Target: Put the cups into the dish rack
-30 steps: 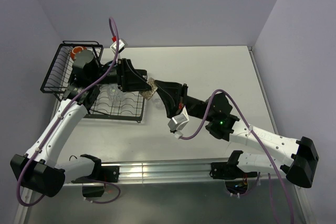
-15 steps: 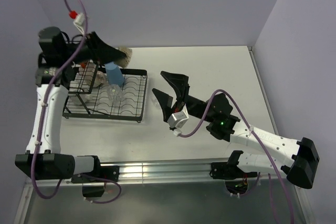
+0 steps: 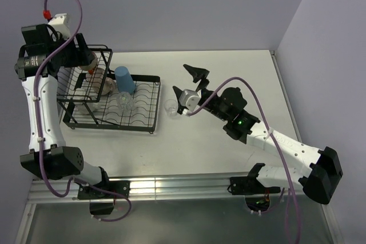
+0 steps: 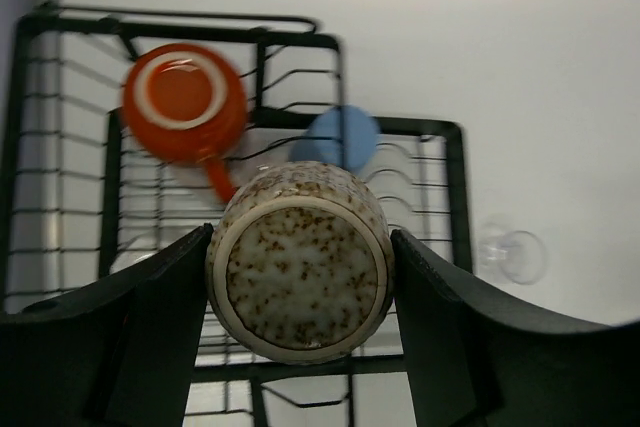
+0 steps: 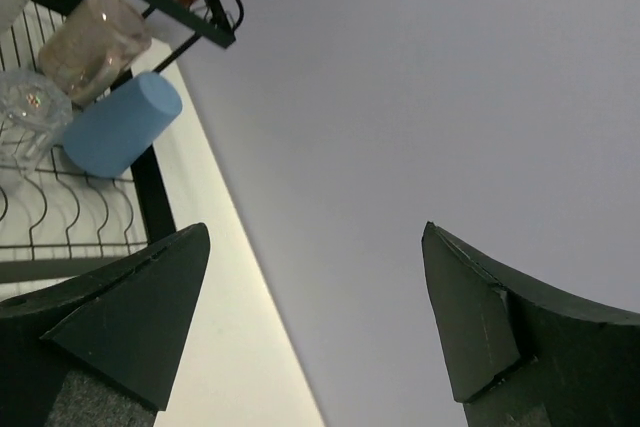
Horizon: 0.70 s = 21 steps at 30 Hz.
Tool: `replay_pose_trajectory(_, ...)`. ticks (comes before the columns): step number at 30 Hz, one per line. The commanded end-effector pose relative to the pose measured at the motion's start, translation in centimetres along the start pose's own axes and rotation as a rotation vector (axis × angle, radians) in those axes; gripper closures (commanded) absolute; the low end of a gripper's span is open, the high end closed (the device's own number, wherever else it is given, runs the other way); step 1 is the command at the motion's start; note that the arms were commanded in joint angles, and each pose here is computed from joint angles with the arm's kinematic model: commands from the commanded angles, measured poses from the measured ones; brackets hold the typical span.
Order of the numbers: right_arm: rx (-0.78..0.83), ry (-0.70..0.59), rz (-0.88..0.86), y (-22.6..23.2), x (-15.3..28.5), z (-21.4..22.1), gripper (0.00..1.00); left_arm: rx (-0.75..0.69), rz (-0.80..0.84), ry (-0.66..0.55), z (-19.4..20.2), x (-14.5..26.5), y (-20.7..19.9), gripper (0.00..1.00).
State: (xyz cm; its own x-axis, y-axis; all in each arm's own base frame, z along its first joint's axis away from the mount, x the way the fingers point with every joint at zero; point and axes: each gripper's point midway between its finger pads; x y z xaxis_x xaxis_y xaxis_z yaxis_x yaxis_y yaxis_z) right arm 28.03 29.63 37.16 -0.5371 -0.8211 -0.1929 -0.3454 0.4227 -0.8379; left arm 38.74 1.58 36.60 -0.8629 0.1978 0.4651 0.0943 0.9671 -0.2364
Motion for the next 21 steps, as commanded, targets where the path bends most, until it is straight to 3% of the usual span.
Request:
replay_pose_trajectory(1,-0.086,0.039,0.039,-1.7,-0.2,0.8,0.05,-0.105,-0.190,0.006,0.1,1.2,4.3,1.00)
replay_pose_trajectory(13,-0.068,0.046,0.013,-0.3,0.2,2.1,0.05,-0.146,-0.344,0.129,4.3,-0.2,8.5,1.00)
replay_pose_trajectory(21,-0.051,0.058,-0.001,0.1,0.3,2.4,0.05,-0.177,-0.340,0.130,4.4,-2.0,9.3,1.00)
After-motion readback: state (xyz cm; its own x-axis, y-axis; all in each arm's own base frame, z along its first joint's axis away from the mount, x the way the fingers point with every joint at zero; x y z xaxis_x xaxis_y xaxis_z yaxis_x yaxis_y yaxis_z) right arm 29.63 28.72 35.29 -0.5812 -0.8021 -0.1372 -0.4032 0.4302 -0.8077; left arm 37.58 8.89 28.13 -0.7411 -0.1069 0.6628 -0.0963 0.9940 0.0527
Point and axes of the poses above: each gripper's point midway between its finger pads, its own x axis back along the fingers, its own y axis along the line the jaws close on, z = x × y, and after that the axes turned 3 degrees about x, right-handed
